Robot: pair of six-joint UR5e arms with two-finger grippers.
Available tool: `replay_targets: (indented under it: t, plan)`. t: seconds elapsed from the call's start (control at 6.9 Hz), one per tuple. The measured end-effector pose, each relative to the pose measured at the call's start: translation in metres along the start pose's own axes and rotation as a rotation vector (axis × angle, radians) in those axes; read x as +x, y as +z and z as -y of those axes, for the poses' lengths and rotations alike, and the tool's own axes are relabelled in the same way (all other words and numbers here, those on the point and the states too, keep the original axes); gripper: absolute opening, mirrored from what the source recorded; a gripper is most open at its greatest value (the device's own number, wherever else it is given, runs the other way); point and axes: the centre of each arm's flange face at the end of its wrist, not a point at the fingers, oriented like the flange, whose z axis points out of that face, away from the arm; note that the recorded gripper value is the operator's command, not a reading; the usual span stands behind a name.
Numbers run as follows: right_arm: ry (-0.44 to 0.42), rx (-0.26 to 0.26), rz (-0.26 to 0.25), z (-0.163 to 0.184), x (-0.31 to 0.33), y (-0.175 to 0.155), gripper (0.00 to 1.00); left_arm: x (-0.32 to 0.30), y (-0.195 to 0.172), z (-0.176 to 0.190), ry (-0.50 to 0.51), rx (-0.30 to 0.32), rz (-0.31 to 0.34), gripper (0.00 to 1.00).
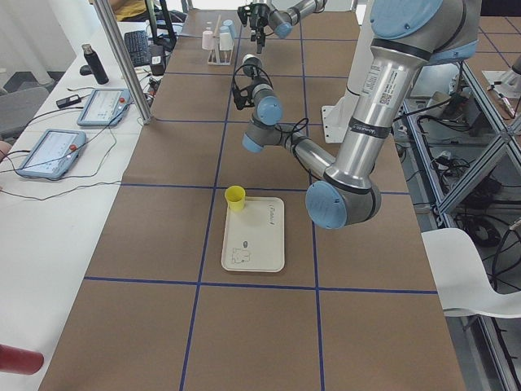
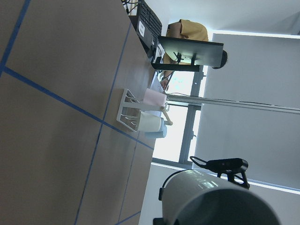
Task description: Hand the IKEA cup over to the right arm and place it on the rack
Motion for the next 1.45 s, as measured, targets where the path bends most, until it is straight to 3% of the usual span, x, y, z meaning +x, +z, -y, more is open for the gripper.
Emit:
replay_targets:
  t: [0.43,0.87,1.16,1.45]
  plan:
    - [0.009,-0.049,0.106,-0.028,-0.033,0.012,0.99,-0.011,-0.005,-0.002,-0.071,-0.063,-0.099,0.00]
    - [0.121,-0.075,0.264,-0.046,-0.043,0.018,0.99,-0.008,0.012,-0.024,-0.182,-0.180,-0.184,0.00]
    - [0.158,-0.083,0.310,-0.054,-0.040,0.024,0.99,-0.007,0.023,-0.043,-0.246,-0.237,-0.248,0.00]
    - [0.170,-0.096,0.316,-0.061,-0.039,0.029,0.99,-0.009,0.039,-0.063,-0.288,-0.259,-0.314,0.00]
